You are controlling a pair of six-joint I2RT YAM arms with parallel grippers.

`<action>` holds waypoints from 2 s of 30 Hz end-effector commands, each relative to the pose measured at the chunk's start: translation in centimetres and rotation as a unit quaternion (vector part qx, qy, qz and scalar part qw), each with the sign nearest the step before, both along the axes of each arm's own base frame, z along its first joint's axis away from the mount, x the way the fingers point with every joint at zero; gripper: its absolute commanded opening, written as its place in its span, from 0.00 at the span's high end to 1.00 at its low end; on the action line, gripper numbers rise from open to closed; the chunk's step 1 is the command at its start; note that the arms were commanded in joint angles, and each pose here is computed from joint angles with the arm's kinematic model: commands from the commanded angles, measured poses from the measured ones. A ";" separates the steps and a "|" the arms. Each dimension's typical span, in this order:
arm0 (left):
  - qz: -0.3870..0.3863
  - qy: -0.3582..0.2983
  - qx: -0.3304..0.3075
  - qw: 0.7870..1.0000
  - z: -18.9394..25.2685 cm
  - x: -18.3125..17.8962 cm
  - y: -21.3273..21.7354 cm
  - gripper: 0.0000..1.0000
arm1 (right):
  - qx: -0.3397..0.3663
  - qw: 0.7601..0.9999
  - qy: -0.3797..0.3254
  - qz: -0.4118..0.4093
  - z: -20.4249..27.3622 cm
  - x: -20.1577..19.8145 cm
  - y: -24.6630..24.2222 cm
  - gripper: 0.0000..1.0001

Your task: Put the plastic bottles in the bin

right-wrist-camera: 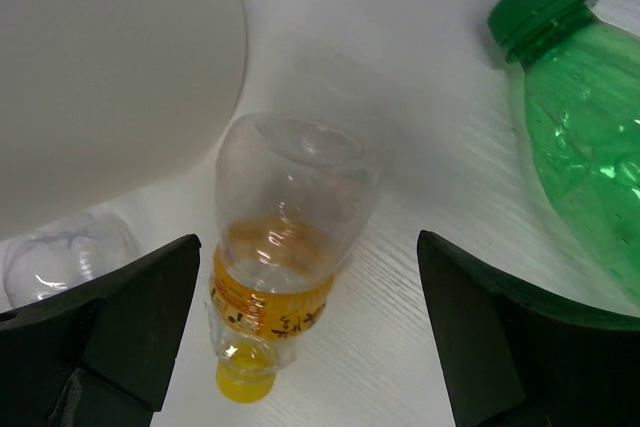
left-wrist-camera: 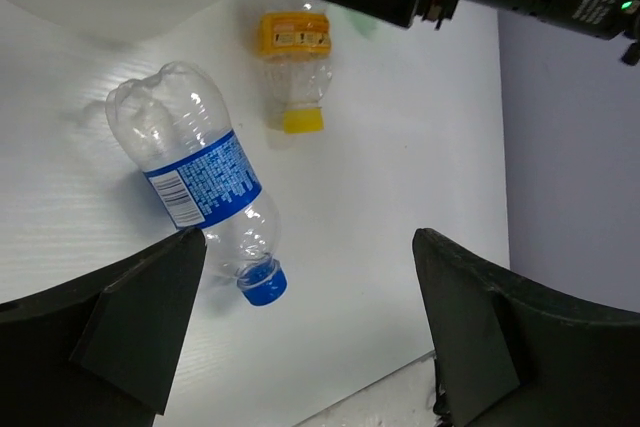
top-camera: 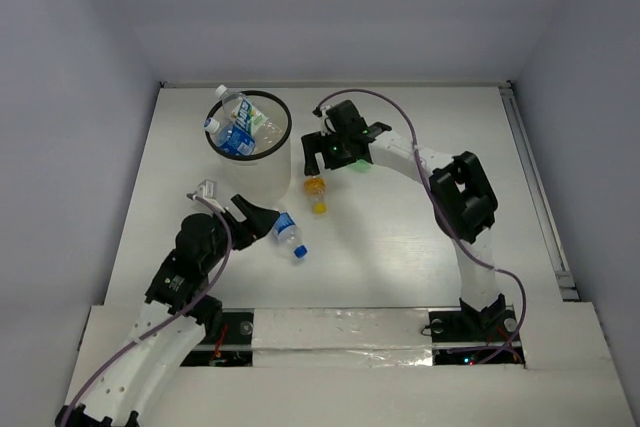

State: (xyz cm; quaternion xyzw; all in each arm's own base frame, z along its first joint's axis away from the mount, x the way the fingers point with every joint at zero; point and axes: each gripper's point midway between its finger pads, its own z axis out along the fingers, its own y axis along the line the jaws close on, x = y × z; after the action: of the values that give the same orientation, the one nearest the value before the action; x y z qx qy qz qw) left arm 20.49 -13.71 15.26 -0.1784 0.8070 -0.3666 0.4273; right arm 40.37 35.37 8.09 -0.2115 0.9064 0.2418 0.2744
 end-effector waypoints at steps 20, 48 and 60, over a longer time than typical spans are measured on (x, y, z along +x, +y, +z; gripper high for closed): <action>0.051 0.066 0.060 0.995 -8.5 2.6 -0.6 0.06 | 0.052 0.998 -0.011 -0.020 0.9 1.8 3.1 0.48; 0.075 0.072 0.109 0.989 -10.5 6.6 -1.1 0.15 | 0.274 0.858 -0.431 -0.060 38.6 -0.6 6.8 0.55; 0.092 0.064 0.131 0.985 -10.5 7.0 -0.2 0.34 | 0.172 0.822 -0.511 -0.184 31.2 4.5 8.8 0.60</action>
State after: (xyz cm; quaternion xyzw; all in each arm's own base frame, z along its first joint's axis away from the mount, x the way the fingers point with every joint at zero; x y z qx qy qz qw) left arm 26.73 -14.00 3.61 -0.2193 0.8624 -0.2084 0.4058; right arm 46.01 45.55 33.87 -0.1433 0.6645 0.2317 0.6959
